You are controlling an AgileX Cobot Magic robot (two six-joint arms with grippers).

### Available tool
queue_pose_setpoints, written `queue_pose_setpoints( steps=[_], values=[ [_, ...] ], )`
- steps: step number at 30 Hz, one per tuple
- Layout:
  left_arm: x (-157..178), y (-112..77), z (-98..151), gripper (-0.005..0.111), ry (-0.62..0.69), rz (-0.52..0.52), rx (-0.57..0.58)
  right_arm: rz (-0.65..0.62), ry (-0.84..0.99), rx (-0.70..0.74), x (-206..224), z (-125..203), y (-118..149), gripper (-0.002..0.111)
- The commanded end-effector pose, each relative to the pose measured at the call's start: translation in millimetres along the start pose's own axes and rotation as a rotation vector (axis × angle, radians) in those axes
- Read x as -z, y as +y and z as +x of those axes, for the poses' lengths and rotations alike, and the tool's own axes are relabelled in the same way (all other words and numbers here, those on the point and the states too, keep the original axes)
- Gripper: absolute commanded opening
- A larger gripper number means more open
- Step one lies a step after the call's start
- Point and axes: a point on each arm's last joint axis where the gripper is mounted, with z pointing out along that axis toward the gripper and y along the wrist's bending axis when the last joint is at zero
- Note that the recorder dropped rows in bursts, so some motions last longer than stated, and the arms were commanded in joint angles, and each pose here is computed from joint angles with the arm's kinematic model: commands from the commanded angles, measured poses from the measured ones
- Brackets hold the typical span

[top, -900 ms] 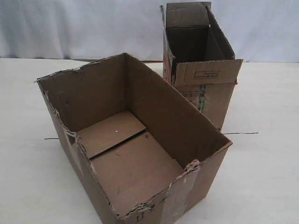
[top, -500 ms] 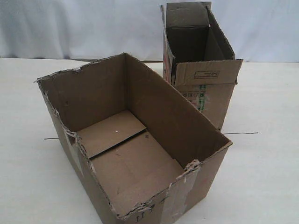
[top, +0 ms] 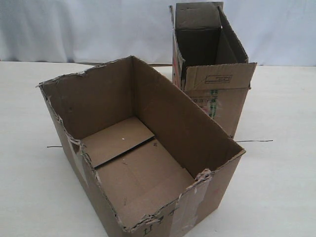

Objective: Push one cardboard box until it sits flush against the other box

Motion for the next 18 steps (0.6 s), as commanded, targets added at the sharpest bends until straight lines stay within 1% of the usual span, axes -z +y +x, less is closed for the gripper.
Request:
queue_pose_setpoints(
  steps=[1,4,8,10,13,15,16,17,18],
  values=[
    [0.6,-17.8,-20.2,0.0,0.005,0.035,-0.14,0.005,-0.004,-0.001,0.2,0.4,-0.2,0.005],
    [-2.7,-31.0,-38.5,0.0,0.04,0.016,-0.226,0.005,-0.004,-0.001,0.2,0.4,-0.2,0.005],
    [-16.4,-39.7,-49.9,0.0,0.129,-0.03,-0.292,0.005,-0.004,-0.001,0.2,0.4,-0.2,0.005],
    [-25.0,-44.6,-56.2,0.0,0.146,-0.037,-0.309,0.005,-0.004,-0.001,0.2,0.4,-0.2,0.005],
    [-34.1,-57.7,-74.0,0.0,0.117,-0.022,-0.319,0.005,-0.004,-0.001,0.2,0.4,-0.2,0.005],
    [-35.5,-65.7,-85.1,0.0,0.094,-0.007,-0.388,0.005,-0.004,-0.001,0.2,0.4,-0.2,0.005],
    [-36.3,-69.3,-90.2,0.0,0.1,-0.005,-0.472,0.005,-0.004,-0.001,0.2,0.4,-0.2,0.005],
    [-37.4,-72.8,-94.5,0.0,0.123,-0.008,-0.535,0.005,-0.004,-0.001,0.2,0.4,-0.2,0.005],
    [-39.5,-77.3,-100.0,0.0,0.145,-0.009,-0.56,0.005,-0.004,-0.001,0.2,0.4,-0.2,0.005]
  ],
)
